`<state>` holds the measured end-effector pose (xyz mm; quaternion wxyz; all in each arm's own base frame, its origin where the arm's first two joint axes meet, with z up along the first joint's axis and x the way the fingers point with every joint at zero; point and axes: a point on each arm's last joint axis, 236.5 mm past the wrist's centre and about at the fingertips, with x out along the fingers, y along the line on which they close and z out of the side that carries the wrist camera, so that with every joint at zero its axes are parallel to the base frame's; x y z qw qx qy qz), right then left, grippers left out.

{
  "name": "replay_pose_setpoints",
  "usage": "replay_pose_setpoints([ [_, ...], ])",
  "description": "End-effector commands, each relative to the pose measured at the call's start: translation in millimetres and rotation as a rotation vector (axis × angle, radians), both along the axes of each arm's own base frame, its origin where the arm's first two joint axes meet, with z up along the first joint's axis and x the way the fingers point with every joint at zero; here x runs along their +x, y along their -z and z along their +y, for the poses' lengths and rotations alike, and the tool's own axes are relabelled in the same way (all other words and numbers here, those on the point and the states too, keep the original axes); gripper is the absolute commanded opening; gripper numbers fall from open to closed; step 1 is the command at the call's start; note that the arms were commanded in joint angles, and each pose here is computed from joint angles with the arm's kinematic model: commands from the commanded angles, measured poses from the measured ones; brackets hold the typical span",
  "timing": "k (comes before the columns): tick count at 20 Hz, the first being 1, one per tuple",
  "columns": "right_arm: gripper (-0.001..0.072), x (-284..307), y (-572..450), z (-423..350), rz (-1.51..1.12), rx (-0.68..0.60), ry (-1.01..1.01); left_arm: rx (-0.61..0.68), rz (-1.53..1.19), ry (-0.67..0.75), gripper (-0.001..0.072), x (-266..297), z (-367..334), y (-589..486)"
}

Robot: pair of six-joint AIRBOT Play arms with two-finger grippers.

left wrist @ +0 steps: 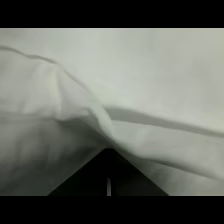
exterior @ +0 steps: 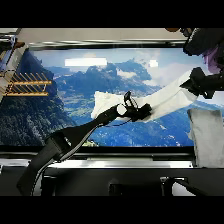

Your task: Fold the clothes and pants, and hang the long-sleeved shirts on hangers.

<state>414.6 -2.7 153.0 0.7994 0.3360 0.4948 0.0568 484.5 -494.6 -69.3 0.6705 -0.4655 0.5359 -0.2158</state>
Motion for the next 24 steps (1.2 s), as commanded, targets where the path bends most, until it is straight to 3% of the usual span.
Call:
replay_pose_setpoints([
  [1,0.0033,9,-2,-4,-0.039,-0.011,0.011,-0.013,0.040,0.043,0.0012,0,10,-10],
  [5,0.0032,24,-6,17,-0.064,0.097,-0.003,0.083,-0.072,0.063,0.0012,39,98,-74],
  [9,0.0033,45,-12,86,-0.129,0.122,-0.070,0.275,-0.291,0.020,0.0013,67,242,-181],
  [16,0.0033,48,38,274,-0.098,0.204,-0.252,0.613,-0.340,-0.237,0.0014,13,476,-295],
  [20,0.0033,42,87,331,-0.042,0.209,-0.288,0.672,-0.298,-0.316,0.0014,-13,531,-308],
  [24,0.0033,39,137,340,0.055,0.191,-0.284,0.693,-0.288,-0.307,0.0014,-17,542,-303],
])
